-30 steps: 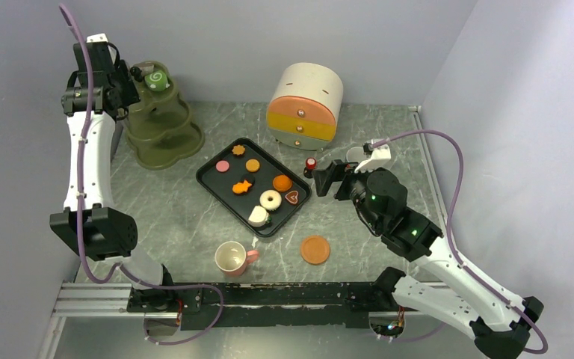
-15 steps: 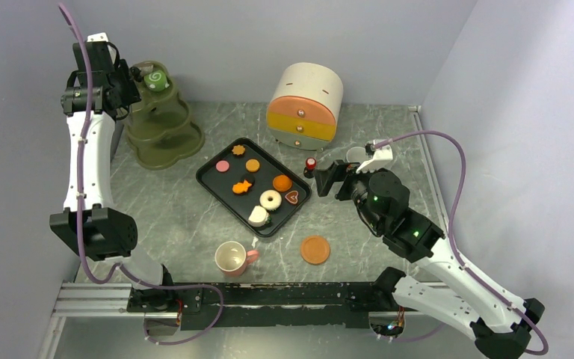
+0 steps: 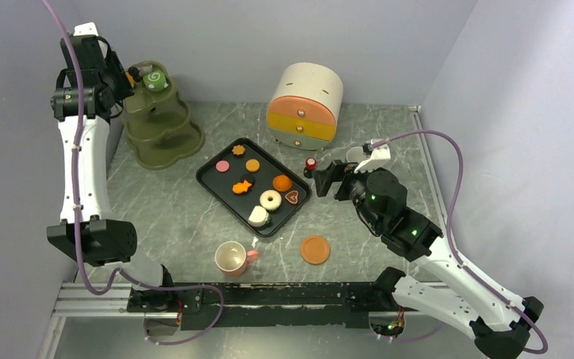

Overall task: Serve the afternoon tea
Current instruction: Place the desert on the desert table, then pick up the desert from the tray.

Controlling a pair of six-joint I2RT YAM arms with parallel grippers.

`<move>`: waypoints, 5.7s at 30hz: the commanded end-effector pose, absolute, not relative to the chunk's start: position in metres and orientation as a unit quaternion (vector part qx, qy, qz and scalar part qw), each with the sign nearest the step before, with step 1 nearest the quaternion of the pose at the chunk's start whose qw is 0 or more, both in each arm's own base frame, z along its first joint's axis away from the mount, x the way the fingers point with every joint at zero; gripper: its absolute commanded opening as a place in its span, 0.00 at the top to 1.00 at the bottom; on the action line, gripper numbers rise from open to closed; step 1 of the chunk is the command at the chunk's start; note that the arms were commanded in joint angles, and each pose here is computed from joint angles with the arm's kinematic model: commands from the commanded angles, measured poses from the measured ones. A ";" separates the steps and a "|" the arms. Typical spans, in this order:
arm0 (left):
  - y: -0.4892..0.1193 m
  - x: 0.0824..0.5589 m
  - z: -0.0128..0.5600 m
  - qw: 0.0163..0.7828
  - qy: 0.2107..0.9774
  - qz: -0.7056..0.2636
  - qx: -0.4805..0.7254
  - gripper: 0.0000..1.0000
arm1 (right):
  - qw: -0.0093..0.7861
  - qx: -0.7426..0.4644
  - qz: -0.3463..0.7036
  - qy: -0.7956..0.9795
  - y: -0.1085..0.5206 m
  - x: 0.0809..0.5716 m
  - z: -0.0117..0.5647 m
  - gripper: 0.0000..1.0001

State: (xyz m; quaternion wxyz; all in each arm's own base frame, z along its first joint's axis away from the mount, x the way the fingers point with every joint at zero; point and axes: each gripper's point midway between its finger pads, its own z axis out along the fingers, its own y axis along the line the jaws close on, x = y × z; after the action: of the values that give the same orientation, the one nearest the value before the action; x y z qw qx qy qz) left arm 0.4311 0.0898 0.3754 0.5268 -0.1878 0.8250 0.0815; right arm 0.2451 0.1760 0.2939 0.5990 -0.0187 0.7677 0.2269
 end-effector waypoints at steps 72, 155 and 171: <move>-0.120 0.333 0.121 0.232 0.960 0.069 0.142 0.50 | 0.586 -0.028 0.225 0.778 0.176 0.242 0.293 0.05; -0.126 0.340 0.149 0.271 0.956 -0.013 0.114 0.60 | 0.572 -0.045 0.244 0.782 0.191 0.242 0.281 0.06; -0.108 0.362 0.256 0.391 0.917 0.014 0.073 0.60 | 0.572 -0.030 0.247 0.782 0.190 0.243 0.275 0.06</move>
State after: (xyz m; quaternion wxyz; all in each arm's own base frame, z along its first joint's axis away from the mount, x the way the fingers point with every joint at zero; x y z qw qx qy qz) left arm 0.3581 -0.1229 0.2099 0.3402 0.0980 0.9352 -0.0042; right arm 0.2408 0.1926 0.2724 0.5632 -0.0418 0.7882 0.2447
